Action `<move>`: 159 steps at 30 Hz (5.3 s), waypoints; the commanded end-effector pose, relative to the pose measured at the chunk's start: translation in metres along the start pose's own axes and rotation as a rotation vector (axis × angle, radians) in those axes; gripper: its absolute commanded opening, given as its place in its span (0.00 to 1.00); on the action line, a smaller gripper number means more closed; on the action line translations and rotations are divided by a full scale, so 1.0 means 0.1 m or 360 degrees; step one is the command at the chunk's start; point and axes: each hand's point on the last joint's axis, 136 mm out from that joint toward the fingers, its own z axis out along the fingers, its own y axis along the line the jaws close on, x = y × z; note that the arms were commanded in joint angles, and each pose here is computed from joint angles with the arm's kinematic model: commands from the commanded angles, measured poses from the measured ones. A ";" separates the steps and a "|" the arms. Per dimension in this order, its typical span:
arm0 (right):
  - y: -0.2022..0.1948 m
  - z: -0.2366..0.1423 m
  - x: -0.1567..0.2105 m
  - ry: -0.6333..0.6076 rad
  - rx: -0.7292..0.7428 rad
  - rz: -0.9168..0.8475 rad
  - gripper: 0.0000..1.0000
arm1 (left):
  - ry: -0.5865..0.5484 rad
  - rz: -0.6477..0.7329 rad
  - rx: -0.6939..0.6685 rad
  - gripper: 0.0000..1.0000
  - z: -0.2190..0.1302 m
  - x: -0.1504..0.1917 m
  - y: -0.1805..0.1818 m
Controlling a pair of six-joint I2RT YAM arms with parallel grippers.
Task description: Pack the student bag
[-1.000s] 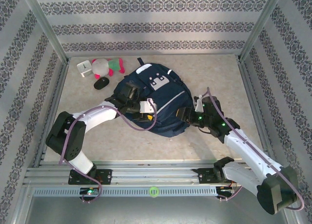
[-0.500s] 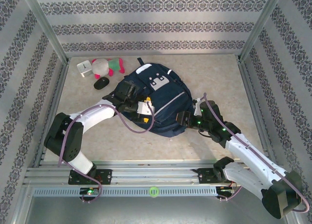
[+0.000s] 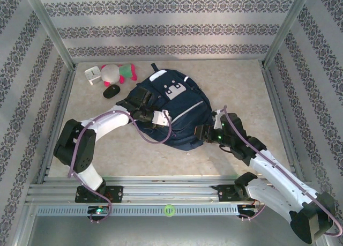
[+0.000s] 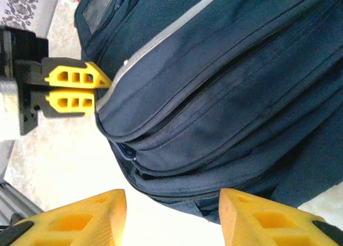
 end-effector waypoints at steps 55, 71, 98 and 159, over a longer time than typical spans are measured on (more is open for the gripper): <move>-0.35 0.31 -0.07 0.0264 0.0434 -0.0282 0.00 | -0.0174 -0.0669 -0.0002 0.00 -0.33 0.10 -0.08; -0.04 0.45 -0.04 0.0282 0.0075 -0.0305 0.00 | -0.0408 -0.0649 -0.0286 0.68 -0.33 -0.80 0.02; -0.12 0.53 -0.02 0.0321 0.0038 -0.0274 0.00 | -0.0528 -0.0537 -0.0222 0.00 0.09 -0.98 -0.27; -0.15 0.56 -0.01 0.0378 -0.0063 -0.0369 0.00 | -0.0172 -0.0787 -0.0664 0.57 0.28 -0.97 0.10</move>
